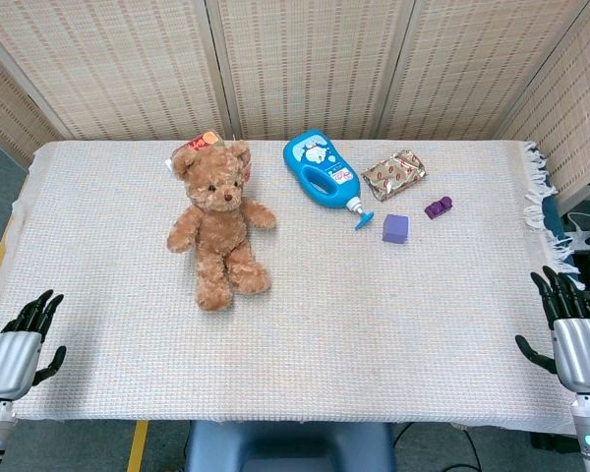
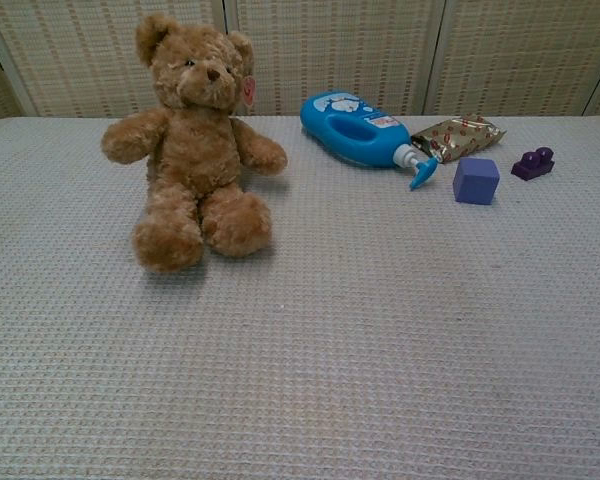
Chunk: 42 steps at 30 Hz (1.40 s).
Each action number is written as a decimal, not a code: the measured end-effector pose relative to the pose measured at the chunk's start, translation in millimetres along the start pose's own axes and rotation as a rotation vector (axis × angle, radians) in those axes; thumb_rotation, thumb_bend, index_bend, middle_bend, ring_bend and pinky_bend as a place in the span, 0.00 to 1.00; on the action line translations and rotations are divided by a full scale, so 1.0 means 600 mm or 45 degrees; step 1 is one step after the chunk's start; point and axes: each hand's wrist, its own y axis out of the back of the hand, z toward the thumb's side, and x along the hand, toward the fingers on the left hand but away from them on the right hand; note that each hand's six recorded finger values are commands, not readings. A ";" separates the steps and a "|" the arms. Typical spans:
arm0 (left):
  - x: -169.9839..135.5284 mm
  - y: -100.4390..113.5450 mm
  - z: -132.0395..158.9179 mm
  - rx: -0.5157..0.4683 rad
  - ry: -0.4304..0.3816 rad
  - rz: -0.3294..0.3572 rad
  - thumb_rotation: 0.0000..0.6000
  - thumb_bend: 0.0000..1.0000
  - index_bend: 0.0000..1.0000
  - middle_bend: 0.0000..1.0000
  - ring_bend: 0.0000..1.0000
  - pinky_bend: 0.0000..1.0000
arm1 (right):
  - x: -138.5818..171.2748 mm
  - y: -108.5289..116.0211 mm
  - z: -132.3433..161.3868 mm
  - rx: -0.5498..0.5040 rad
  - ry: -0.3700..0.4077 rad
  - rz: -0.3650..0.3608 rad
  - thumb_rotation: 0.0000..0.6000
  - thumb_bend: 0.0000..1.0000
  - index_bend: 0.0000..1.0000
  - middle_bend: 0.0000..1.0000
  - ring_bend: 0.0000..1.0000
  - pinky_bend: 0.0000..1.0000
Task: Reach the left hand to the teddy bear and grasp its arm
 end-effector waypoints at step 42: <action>0.256 -0.028 0.191 0.000 -0.008 0.246 1.00 0.41 0.00 0.00 0.09 0.33 | 0.008 0.019 0.010 -0.142 0.176 0.003 1.00 0.10 0.00 0.00 0.00 0.15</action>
